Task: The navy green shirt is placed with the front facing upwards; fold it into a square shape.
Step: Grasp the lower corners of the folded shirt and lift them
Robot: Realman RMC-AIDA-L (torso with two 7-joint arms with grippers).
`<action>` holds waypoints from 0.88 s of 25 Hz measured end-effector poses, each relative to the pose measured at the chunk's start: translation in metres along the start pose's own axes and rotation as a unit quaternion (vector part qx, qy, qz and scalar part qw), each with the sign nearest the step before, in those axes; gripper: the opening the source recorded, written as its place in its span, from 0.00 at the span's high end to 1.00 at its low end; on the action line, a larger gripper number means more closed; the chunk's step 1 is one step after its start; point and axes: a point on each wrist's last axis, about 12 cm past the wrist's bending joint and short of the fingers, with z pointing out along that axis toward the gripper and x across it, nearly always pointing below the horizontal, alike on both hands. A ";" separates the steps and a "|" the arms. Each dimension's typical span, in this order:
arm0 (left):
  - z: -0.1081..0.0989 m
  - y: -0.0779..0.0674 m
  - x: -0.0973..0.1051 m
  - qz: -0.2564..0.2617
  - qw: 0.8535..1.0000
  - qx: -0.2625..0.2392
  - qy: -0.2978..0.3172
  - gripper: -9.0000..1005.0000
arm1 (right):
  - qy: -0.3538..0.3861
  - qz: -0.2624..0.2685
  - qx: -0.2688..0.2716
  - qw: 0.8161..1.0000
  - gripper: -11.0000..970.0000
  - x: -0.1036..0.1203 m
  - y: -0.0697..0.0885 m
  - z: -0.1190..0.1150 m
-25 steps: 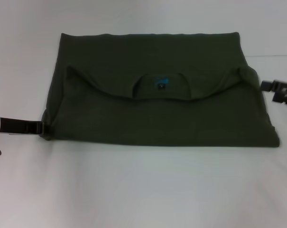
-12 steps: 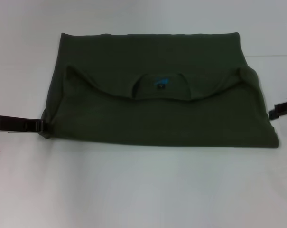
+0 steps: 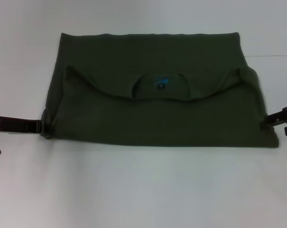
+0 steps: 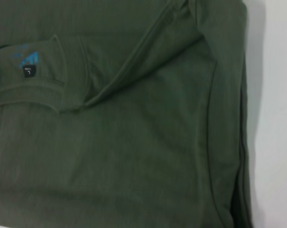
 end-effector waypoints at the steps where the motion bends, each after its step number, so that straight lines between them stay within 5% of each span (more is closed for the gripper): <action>1: 0.000 0.000 0.000 0.000 1.000 0.000 0.000 0.98 | 0.001 0.000 -0.001 1.000 0.05 0.000 0.001 0.001; 22: 0.000 -0.001 0.000 -0.001 1.000 0.002 -0.001 0.98 | 0.010 -0.022 0.016 1.000 0.24 0.005 0.007 0.022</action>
